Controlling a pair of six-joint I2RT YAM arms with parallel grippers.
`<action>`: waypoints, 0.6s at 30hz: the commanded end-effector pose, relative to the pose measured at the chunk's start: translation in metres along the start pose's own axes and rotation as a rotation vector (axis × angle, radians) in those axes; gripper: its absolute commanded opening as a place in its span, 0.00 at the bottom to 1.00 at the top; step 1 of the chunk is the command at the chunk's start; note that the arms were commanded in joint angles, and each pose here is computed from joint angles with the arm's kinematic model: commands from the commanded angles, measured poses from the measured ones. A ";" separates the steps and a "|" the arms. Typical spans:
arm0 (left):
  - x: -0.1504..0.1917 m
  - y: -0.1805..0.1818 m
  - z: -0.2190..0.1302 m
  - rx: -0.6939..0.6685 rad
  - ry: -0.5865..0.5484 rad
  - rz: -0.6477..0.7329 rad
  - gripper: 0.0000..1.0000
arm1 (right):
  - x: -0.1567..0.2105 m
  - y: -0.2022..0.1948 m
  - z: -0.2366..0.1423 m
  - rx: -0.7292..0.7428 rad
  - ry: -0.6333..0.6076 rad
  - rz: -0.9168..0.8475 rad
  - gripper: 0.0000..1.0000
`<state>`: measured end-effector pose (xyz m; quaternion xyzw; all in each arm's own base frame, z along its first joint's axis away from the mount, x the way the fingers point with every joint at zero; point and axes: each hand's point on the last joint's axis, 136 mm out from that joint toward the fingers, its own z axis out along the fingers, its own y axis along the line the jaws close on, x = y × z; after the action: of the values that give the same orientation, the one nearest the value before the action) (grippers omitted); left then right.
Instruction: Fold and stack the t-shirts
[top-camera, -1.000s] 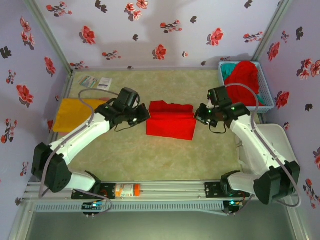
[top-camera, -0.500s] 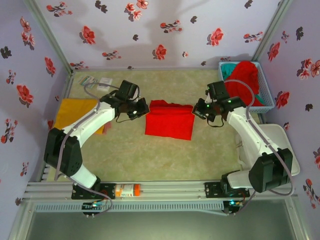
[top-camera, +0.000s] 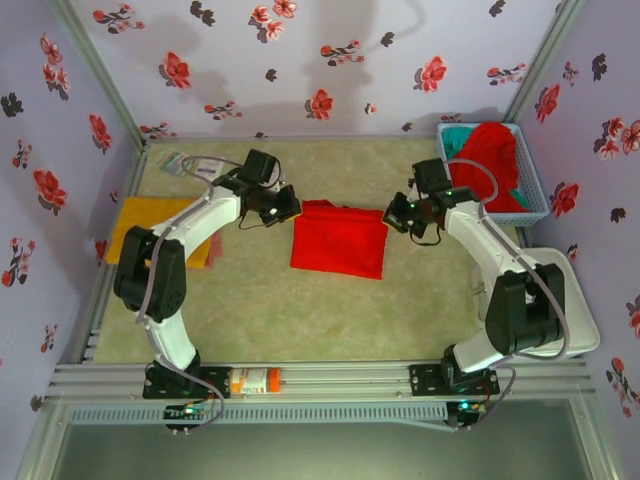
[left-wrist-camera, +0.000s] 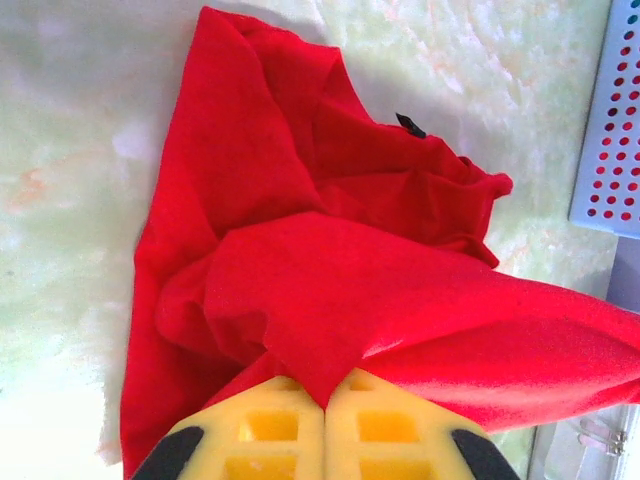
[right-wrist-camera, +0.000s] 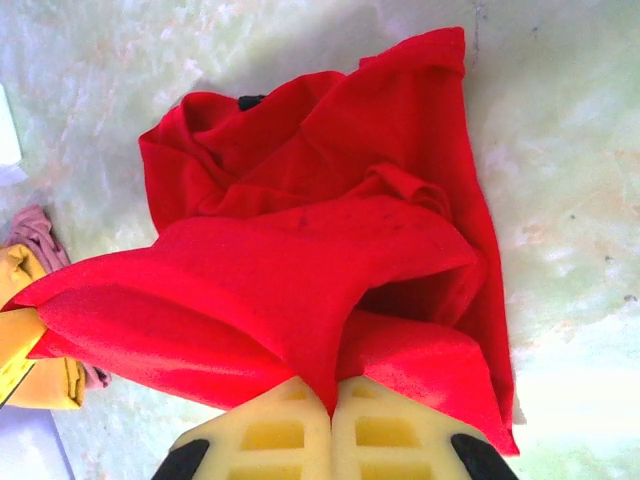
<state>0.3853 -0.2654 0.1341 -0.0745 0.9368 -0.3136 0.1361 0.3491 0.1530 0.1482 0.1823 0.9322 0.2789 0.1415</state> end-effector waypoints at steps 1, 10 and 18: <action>-0.025 0.002 0.002 0.008 -0.037 0.033 0.02 | -0.023 0.001 0.002 -0.011 -0.038 0.001 0.00; -0.055 0.002 0.024 0.015 -0.048 0.075 0.13 | -0.060 -0.001 0.036 -0.030 -0.036 0.024 0.00; -0.088 0.013 0.032 0.000 -0.061 0.092 0.50 | -0.091 -0.001 0.062 -0.028 -0.046 0.010 0.66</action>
<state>0.4729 -0.2615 0.1129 -0.0523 0.9325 -0.3124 0.1733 0.4394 0.1447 0.0997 0.2044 0.9260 0.2855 0.1383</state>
